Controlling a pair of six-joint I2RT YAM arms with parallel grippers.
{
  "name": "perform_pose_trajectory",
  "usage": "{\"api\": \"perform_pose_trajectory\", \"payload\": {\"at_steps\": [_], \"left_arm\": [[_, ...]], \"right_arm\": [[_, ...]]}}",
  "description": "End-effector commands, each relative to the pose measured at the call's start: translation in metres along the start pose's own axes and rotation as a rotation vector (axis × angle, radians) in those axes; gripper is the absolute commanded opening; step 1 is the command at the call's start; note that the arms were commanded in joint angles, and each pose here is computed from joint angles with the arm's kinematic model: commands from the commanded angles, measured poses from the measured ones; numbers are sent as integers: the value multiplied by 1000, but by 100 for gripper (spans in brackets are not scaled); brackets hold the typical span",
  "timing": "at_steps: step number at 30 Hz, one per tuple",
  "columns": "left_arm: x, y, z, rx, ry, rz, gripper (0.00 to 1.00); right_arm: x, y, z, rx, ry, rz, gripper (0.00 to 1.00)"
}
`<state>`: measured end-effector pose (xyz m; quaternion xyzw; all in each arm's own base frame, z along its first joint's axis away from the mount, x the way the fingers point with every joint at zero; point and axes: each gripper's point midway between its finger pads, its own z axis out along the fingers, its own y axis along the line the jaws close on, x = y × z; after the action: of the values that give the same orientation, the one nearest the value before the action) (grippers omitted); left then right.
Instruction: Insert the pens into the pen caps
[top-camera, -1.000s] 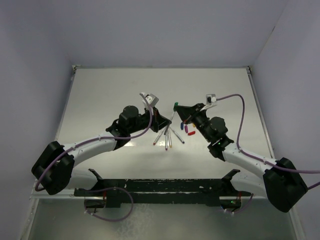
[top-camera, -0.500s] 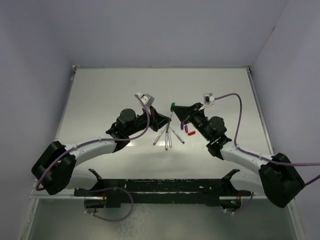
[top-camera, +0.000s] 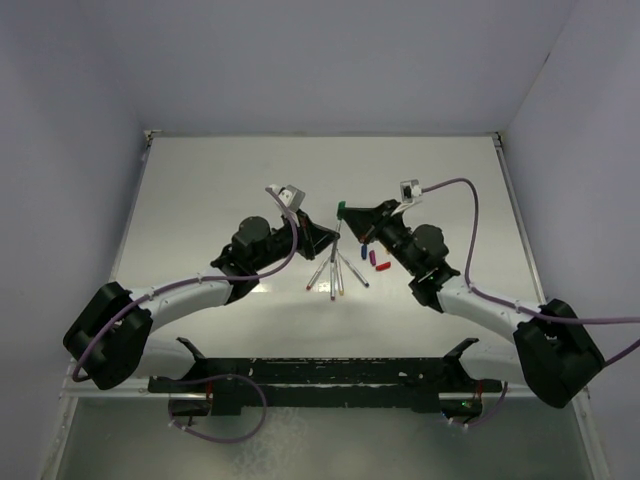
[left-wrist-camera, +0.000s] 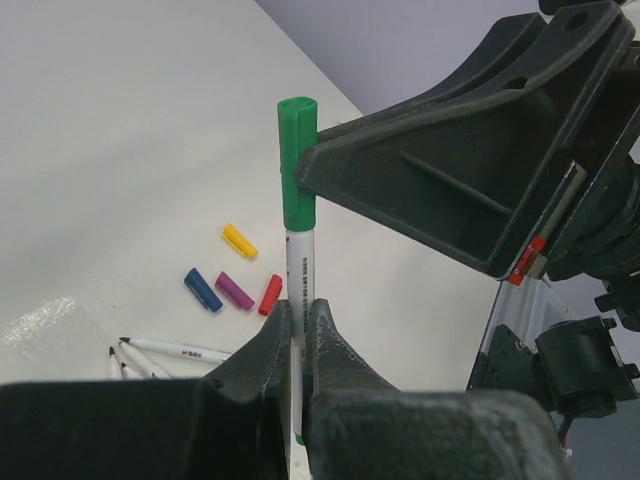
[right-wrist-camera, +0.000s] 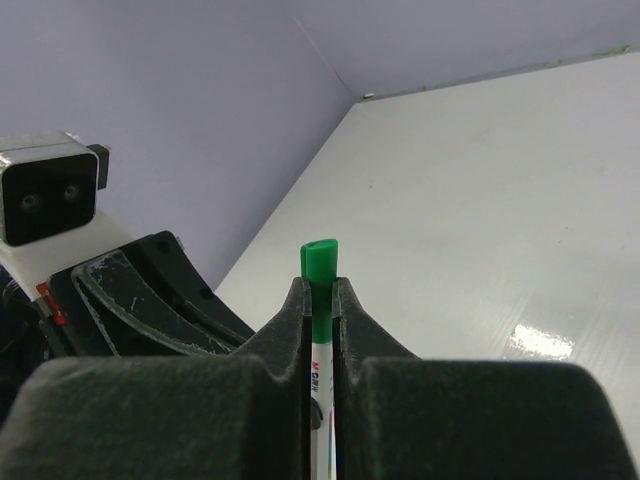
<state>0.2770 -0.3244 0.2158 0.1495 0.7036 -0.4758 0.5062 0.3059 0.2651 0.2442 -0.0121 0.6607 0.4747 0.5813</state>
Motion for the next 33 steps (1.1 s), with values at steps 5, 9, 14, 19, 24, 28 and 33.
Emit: {"api": "perform_pose_trajectory", "payload": {"at_steps": [5,9,14,19,24,28,33], "left_arm": [[-117,-22,-7,38,-364,101,0],[-131,-15,-10,26,-392,113,0],[-143,-2,-16,-3,-418,117,0],[-131,10,-16,-37,-367,123,0],[-94,32,-13,-102,-235,108,0],[-55,57,-18,-187,-114,77,0],[-14,91,-34,-331,-22,39,0]], "right_arm": [[73,-16,-11,69,286,-54,0],[89,-17,-11,81,339,-51,0],[102,-19,-11,100,381,-50,0],[94,-18,-3,110,347,-56,0],[62,-9,19,129,273,-106,10],[15,-4,37,186,162,-224,21],[-39,0,35,261,17,-320,42]]}}
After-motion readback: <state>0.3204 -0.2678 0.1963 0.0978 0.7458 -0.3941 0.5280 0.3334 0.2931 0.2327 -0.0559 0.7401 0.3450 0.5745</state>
